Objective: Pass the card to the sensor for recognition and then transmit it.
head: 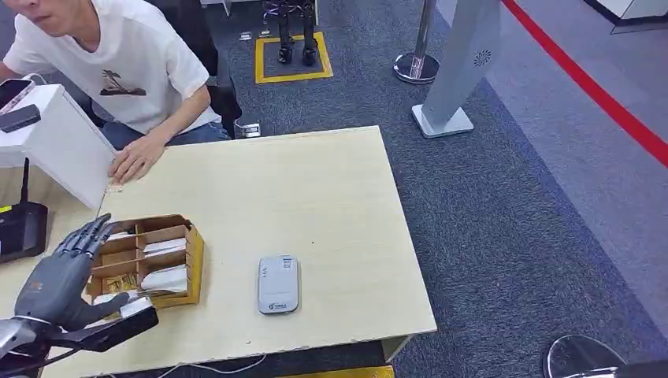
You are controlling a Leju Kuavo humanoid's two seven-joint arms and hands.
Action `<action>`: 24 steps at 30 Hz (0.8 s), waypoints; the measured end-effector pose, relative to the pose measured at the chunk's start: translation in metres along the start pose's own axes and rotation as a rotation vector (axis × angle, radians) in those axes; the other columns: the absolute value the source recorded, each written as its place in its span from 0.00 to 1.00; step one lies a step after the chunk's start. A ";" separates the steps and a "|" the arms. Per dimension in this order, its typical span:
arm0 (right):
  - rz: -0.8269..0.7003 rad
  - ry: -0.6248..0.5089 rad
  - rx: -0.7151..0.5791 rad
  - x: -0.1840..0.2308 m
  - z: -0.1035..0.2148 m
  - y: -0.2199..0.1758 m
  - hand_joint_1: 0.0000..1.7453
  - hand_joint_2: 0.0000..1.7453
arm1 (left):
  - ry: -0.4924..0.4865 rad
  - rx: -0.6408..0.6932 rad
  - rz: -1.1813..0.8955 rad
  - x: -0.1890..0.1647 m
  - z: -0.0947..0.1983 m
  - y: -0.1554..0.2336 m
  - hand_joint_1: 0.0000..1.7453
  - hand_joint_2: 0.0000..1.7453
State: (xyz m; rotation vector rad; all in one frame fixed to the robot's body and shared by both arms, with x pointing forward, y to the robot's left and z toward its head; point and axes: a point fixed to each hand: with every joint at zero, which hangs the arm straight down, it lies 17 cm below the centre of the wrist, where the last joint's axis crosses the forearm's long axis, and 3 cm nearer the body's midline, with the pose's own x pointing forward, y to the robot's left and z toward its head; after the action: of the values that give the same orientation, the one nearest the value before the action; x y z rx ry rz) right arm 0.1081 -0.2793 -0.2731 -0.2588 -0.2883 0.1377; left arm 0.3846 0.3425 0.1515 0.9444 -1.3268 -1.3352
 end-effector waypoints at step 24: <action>-0.019 0.018 -0.006 -0.004 0.000 -0.001 0.00 0.00 | 0.051 -0.028 0.124 0.018 0.035 -0.050 0.00 1.00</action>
State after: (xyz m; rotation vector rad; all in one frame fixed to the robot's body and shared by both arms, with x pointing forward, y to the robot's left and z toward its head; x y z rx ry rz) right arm 0.1042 -0.2808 -0.2739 -0.2630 -0.2734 0.1160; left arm 0.3405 0.3284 0.1076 0.8583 -1.3031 -1.2240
